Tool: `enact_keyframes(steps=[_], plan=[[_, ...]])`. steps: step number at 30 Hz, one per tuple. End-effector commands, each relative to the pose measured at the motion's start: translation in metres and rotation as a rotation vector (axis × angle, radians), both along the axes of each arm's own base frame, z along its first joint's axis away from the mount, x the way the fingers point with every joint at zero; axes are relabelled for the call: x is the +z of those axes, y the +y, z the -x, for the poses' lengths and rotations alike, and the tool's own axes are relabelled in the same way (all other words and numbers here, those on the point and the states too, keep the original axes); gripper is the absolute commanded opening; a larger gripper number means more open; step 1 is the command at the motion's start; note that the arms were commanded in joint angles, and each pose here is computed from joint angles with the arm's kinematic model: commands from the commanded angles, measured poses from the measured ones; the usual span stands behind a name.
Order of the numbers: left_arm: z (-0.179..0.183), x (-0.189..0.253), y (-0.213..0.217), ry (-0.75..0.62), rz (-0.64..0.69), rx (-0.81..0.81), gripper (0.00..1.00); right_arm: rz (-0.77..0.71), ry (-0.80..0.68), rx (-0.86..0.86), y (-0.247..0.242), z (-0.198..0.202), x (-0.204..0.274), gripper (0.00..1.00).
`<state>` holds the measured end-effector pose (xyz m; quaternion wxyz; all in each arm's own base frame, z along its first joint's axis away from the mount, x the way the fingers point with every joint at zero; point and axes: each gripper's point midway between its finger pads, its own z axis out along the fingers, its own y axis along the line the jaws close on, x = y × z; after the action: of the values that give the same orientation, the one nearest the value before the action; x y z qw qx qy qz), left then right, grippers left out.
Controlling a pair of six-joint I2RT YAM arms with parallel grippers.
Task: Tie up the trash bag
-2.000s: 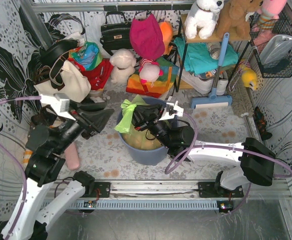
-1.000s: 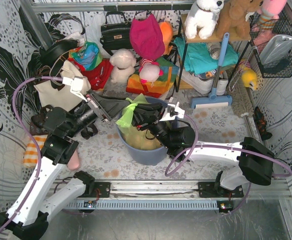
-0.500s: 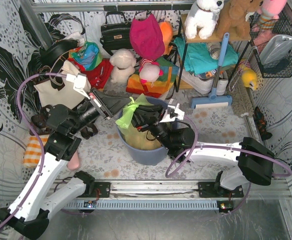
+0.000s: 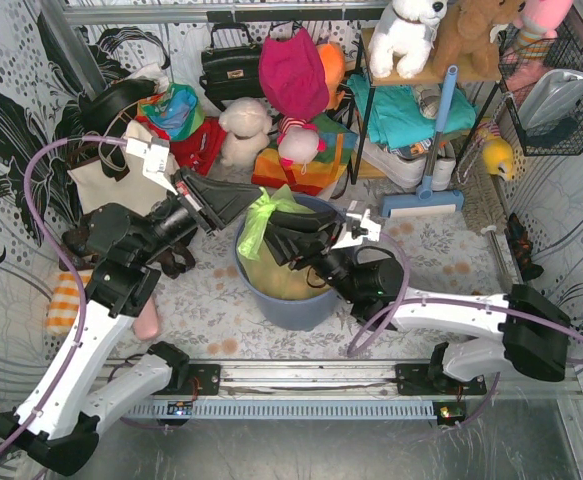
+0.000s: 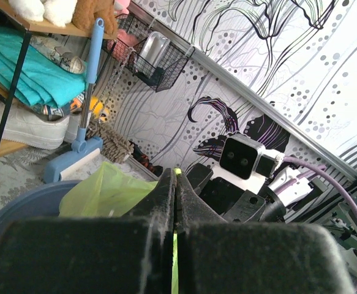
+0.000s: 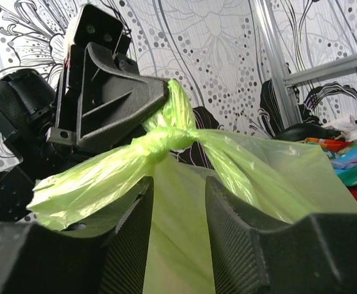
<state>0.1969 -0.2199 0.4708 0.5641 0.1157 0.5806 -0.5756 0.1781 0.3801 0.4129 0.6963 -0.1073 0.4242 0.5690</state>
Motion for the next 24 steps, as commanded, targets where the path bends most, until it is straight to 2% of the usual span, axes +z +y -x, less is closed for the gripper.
enact_keyframes(steps=[1,6,12,15,24], plan=[[0.017,0.036,0.002,-0.165,0.017,-0.028,0.02,0.003,0.033,0.045,-0.017,0.012,0.005,0.41],[0.021,0.037,0.001,-0.202,-0.011,-0.04,0.02,0.063,0.079,0.041,-0.033,0.017,0.002,0.41],[0.026,0.037,0.001,-0.233,-0.024,-0.051,0.06,0.083,0.054,-0.002,-0.052,0.019,0.023,0.39],[0.033,0.039,-0.001,-0.261,-0.024,-0.085,0.07,0.157,0.025,-0.026,-0.047,0.016,0.037,0.4],[0.041,0.042,-0.001,-0.28,-0.014,-0.112,0.08,0.286,-0.028,-0.103,-0.033,0.003,0.06,0.49]])
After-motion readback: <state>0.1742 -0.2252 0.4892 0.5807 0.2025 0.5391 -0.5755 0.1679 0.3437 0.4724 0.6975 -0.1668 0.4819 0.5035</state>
